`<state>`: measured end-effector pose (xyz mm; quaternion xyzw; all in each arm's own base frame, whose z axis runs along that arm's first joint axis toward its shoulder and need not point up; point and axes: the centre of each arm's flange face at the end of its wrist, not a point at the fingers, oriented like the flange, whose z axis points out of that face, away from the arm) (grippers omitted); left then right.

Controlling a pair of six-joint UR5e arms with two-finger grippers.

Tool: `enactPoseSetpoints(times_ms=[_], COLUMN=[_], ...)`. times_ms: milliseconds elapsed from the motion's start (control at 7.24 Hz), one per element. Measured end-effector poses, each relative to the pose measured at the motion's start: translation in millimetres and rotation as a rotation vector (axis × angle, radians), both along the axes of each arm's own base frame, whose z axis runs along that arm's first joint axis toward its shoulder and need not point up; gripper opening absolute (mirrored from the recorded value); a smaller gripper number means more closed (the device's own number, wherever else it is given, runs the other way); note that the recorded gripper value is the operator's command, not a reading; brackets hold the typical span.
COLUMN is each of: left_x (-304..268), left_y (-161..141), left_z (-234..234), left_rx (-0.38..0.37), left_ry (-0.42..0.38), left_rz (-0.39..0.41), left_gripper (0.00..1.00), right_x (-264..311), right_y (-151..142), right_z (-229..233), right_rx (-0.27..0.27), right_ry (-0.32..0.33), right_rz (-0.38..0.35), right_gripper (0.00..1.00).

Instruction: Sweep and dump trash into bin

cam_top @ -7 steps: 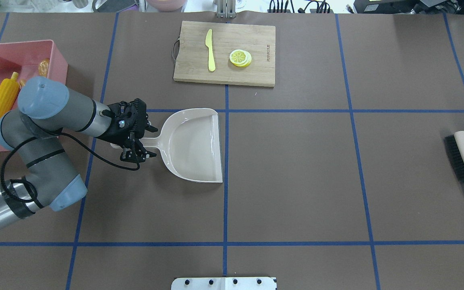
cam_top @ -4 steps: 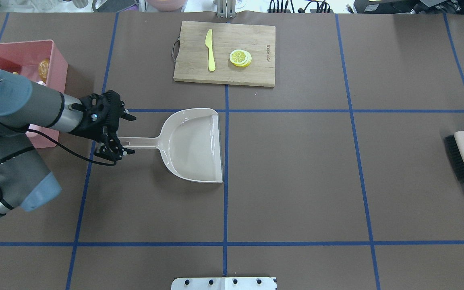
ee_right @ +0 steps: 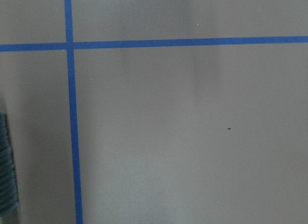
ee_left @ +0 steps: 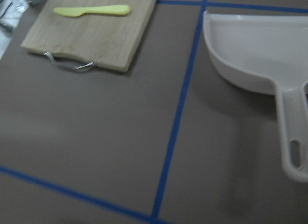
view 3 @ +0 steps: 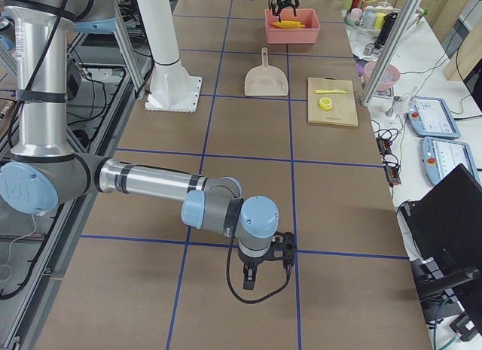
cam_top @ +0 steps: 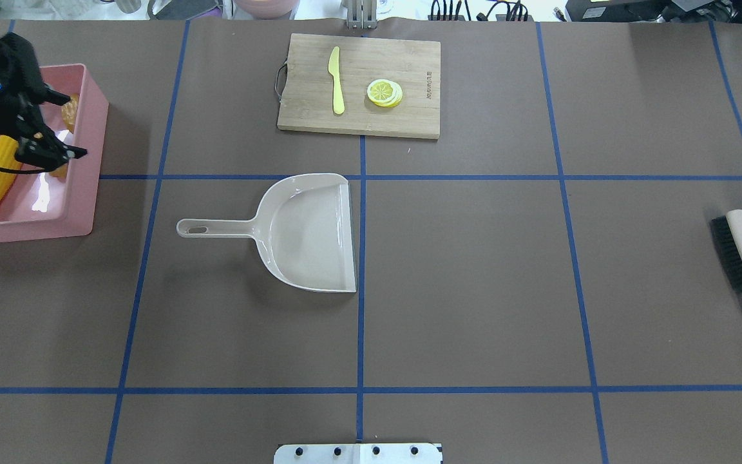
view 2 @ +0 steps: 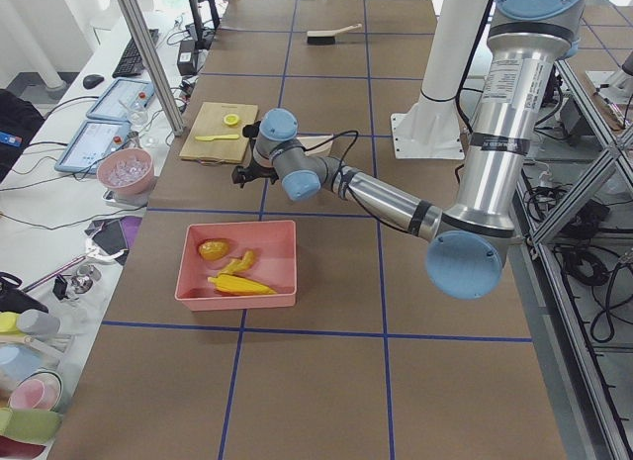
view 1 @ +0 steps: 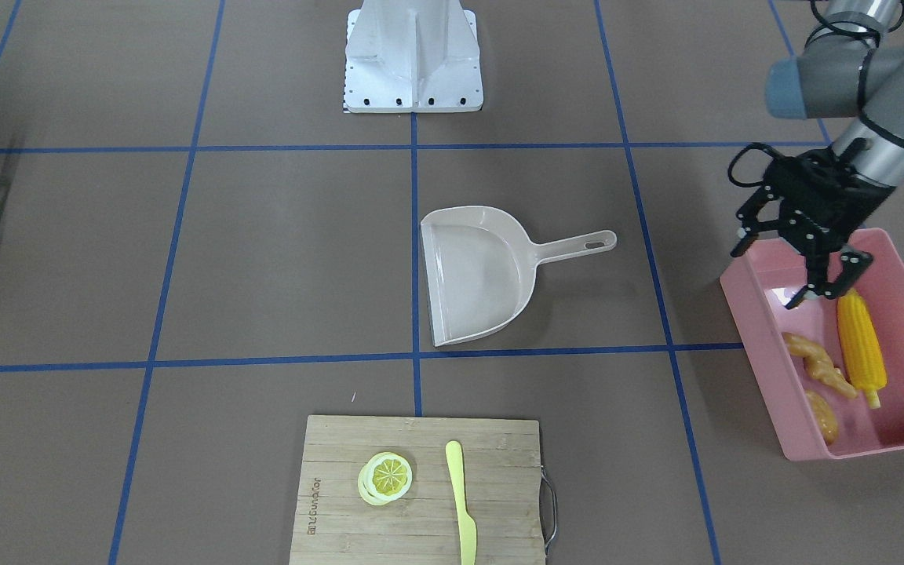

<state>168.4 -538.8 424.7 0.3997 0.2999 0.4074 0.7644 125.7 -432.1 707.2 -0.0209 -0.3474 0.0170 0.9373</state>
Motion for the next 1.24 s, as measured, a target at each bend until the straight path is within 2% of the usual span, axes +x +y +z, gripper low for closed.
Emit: enactPoseSetpoints(times_ms=[276, 553, 829, 1244], left_x=[-84, -143, -195, -228], left_y=[13, 50, 94, 106], left_z=[69, 130, 177, 203], left_rx=[-0.220, -0.397, -0.541, -0.737], left_ry=[-0.034, -0.029, 0.035, 0.070], left_rz=[-0.154, -0.254, -0.308, -0.364], left_gripper=[0.99, 0.99, 0.98, 0.99], right_x=[0, 0, 0, 0], right_y=[0, 0, 0, -1], right_z=[0, 0, 0, -1], right_rx=[0.000, -0.001, 0.001, 0.001], right_ry=[0.001, 0.000, -0.001, -0.001], right_rz=[-0.001, 0.000, 0.000, 0.001], right_gripper=[1.00, 1.00, 1.00, 1.00])
